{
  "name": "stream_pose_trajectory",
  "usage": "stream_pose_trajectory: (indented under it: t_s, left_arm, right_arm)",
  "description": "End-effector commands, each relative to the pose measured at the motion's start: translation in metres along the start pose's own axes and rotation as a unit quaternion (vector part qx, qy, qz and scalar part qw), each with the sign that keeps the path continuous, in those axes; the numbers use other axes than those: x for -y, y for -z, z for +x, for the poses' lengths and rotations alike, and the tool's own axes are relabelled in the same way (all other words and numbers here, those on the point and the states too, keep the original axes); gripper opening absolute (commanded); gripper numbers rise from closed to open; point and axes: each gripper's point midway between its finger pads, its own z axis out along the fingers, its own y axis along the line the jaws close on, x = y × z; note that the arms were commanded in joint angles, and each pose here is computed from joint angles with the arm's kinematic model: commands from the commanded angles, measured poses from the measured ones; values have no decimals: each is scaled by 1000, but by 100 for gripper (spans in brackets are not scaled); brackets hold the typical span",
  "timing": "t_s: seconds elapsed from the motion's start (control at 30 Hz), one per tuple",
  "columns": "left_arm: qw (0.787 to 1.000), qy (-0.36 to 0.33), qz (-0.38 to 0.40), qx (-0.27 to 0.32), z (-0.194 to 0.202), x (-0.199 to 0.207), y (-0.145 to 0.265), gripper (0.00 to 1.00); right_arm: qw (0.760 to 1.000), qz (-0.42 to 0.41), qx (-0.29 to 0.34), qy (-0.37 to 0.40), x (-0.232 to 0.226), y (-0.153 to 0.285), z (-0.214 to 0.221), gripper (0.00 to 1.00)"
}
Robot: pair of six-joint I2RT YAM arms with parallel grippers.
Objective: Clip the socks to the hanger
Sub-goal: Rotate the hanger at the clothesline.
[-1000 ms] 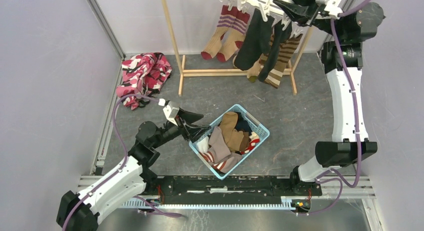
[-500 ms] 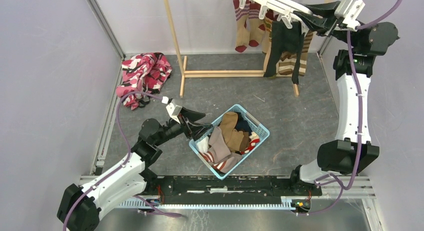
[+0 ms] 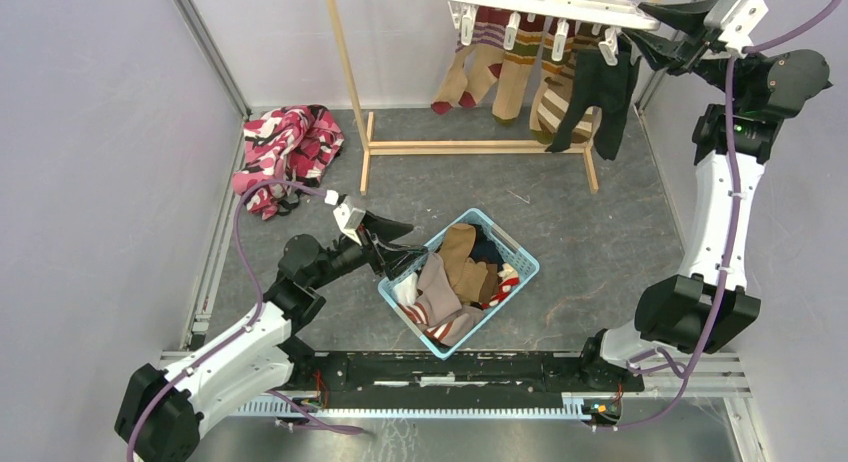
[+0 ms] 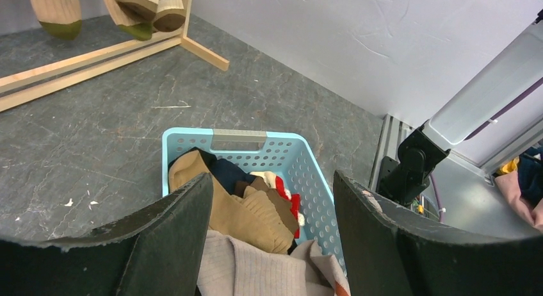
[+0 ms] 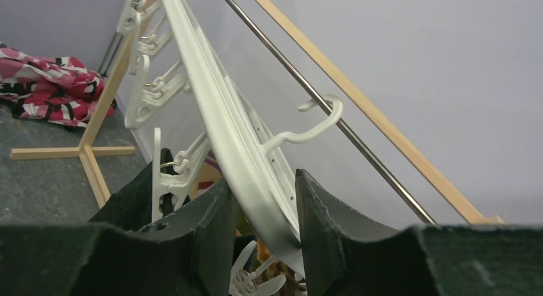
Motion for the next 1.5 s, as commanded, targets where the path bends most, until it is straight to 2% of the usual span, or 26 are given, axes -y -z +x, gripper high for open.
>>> stream_pose_trajectory:
  t_s: [0.0, 0.37, 0.57, 0.7, 1.13, 1.37, 1.47]
  left_arm:
    - [999, -35, 23, 34, -29, 9, -6, 75]
    - [999, -31, 27, 30, -28, 9, -9, 75]
    - [999, -27, 31, 29, -28, 10, -11, 75]
    - [999, -24, 33, 30, -29, 11, -12, 75]
    - [999, -10, 39, 27, -27, 13, -13, 75]
    - [999, -4, 42, 26, -27, 14, -14, 75]
    - [999, -1, 43, 24, -26, 14, -14, 75]
  right_arm:
    - [998, 60, -13, -19, 23, 12, 5, 44]
    - [989, 139, -34, -44, 68, 37, 34, 47]
    - [982, 175, -40, -53, 90, 43, 50, 55]
    - [978, 193, -34, -67, 98, 44, 52, 55]
    - [945, 308, -49, -95, 150, 62, 78, 56]
    - [938, 321, -66, -113, 152, 69, 107, 56]
    - [943, 306, -66, -109, 138, 69, 106, 63]
